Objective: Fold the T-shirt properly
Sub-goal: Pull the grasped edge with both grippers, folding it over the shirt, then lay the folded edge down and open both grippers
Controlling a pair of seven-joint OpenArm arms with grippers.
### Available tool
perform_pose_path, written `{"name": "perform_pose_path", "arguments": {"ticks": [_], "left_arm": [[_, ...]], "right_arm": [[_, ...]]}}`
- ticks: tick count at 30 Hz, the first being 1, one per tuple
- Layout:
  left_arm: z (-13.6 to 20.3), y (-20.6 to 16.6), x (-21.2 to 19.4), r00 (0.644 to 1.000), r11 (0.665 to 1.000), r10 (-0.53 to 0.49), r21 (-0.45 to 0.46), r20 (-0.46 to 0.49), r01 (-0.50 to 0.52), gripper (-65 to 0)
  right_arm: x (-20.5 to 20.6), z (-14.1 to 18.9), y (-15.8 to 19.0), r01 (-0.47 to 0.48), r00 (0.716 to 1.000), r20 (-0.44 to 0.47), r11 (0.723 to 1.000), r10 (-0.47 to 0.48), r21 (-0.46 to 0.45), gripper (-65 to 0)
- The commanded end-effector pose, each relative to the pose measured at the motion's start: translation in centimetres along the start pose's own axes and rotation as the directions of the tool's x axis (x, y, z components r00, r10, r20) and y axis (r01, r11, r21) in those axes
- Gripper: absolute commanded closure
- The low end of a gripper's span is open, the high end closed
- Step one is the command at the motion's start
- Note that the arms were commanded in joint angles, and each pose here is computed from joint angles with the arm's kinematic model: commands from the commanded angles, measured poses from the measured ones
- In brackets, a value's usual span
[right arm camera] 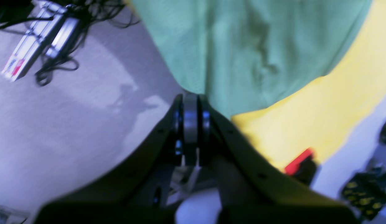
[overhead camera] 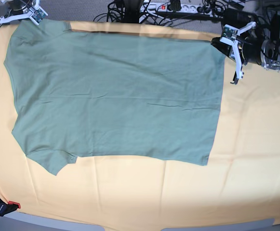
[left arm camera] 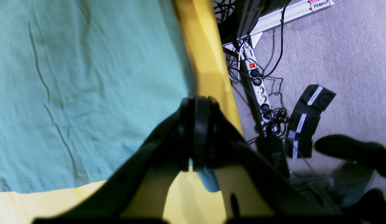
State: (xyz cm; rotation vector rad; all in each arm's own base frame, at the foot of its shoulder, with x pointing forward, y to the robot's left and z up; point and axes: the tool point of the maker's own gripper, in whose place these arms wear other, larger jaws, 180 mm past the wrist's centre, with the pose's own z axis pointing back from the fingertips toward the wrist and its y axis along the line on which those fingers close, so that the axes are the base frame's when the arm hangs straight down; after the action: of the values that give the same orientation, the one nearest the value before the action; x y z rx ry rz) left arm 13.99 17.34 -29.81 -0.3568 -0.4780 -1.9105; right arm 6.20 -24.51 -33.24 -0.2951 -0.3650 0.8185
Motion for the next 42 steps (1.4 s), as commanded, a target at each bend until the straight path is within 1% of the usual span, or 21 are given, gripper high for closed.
{"name": "perform_pose_path", "arguments": {"ticks": [1, 3, 6, 9, 11, 13, 15, 17, 18, 21, 24, 26, 27, 30, 35, 39, 42], "left_arm": [[0.7, 0.5, -0.1, 1.000, 1.000, -0.019, 0.012, -0.011, 0.019, 0.0], [0.5, 0.8, -0.1, 0.999, 0.999, -0.041, 0.023, -0.017, 0.041, 0.0], [-0.3, 1.4, 0.8, 0.999, 0.998, -0.048, 0.044, 0.016, 0.047, 0.0], [-1.3, 3.0, 2.0, 0.997, 0.992, -0.053, 0.120, 0.060, 0.046, 0.0], [-2.0, 4.3, 2.1, 0.998, 0.983, -0.048, 0.180, 0.043, 0.039, 0.0], [-2.3, 6.1, 1.5, 1.000, 0.964, -0.029, 0.264, -0.009, 0.031, 0.0], [-2.3, 8.0, 0.8, 0.997, 0.932, -0.024, 0.360, -0.068, 0.047, 0.0], [-2.3, 9.7, 0.5, 0.995, 0.896, -0.026, 0.440, -0.097, 0.066, 0.0], [-2.3, 10.2, 0.4, 0.994, 0.884, -0.028, 0.461, -0.104, 0.073, 0.0], [-2.5, 11.4, -0.7, 0.992, 0.863, -0.011, 0.499, -0.128, 0.074, 0.0], [-2.6, 12.5, -2.3, 0.989, 0.833, 0.034, 0.551, -0.143, 0.051, 0.0], [-2.5, 13.5, -3.1, 0.988, 0.806, 0.070, 0.591, -0.140, 0.027, 0.0], [-2.5, 13.7, -3.4, 0.987, 0.798, 0.083, 0.602, -0.139, 0.018, 0.0], [-2.6, 14.1, -4.0, 0.985, 0.788, 0.106, 0.616, -0.138, 0.001, 0.0], [-2.0, 14.7, -5.1, 0.977, 0.754, 0.143, 0.657, -0.159, -0.003, 0.0], [-1.4, 15.2, -5.8, 0.967, 0.731, 0.155, 0.682, -0.204, 0.027, 0.0], [-1.2, 15.3, -6.0, 0.963, 0.727, 0.139, 0.684, -0.232, 0.060, 0.0]], "right_arm": [[0.7, 0.3, -0.8, -0.017, 0.999, 0.033, 0.999, 0.018, -0.037, 0.0], [1.8, 0.2, -1.5, -0.014, 0.996, 0.085, 0.998, 0.020, -0.065, 0.0], [4.0, 0.0, -2.4, 0.000, 0.985, 0.172, 0.997, 0.013, -0.079, 0.0], [6.9, -0.1, -3.5, 0.023, 0.959, 0.285, 0.996, 0.003, -0.087, 0.0], [8.4, 0.0, -4.6, 0.028, 0.942, 0.335, 0.993, 0.013, -0.117, 0.0], [8.7, -0.6, -5.8, 0.040, 0.939, 0.344, 0.988, 0.013, -0.146, 0.0], [8.8, -1.3, -6.9, 0.058, 0.938, 0.347, 0.984, 0.003, -0.166, 0.0], [9.3, -2.1, -7.8, 0.088, 0.930, 0.367, 0.983, -0.024, -0.158, 0.0], [9.4, -2.6, -8.0, 0.094, 0.927, 0.374, 0.985, -0.033, -0.144, 0.0], [9.5, -4.1, -8.9, 0.111, 0.924, 0.379, 0.986, -0.056, -0.123, 0.0], [8.9, -5.5, -10.4, 0.143, 0.928, 0.362, 0.980, -0.085, -0.136, 0.0], [8.9, -6.4, -11.2, 0.180, 0.922, 0.368, 0.976, -0.123, -0.126, 0.0], [9.0, -6.7, -11.4, 0.189, 0.918, 0.374, 0.975, -0.135, -0.114, 0.0], [9.4, -7.3, -11.8, 0.184, 0.914, 0.382, 0.979, -0.138, -0.088, 0.0], [9.7, -7.5, -13.5, 0.224, 0.905, 0.395, 0.967, -0.159, -0.124, 0.0], [9.7, -7.5, -13.5, 0.224, 0.905, 0.395, 0.967, -0.159, -0.124, 0.0], [9.6, -7.4, -14.0, 0.252, 0.900, 0.398, 0.957, -0.177, -0.144, 0.0]]}}
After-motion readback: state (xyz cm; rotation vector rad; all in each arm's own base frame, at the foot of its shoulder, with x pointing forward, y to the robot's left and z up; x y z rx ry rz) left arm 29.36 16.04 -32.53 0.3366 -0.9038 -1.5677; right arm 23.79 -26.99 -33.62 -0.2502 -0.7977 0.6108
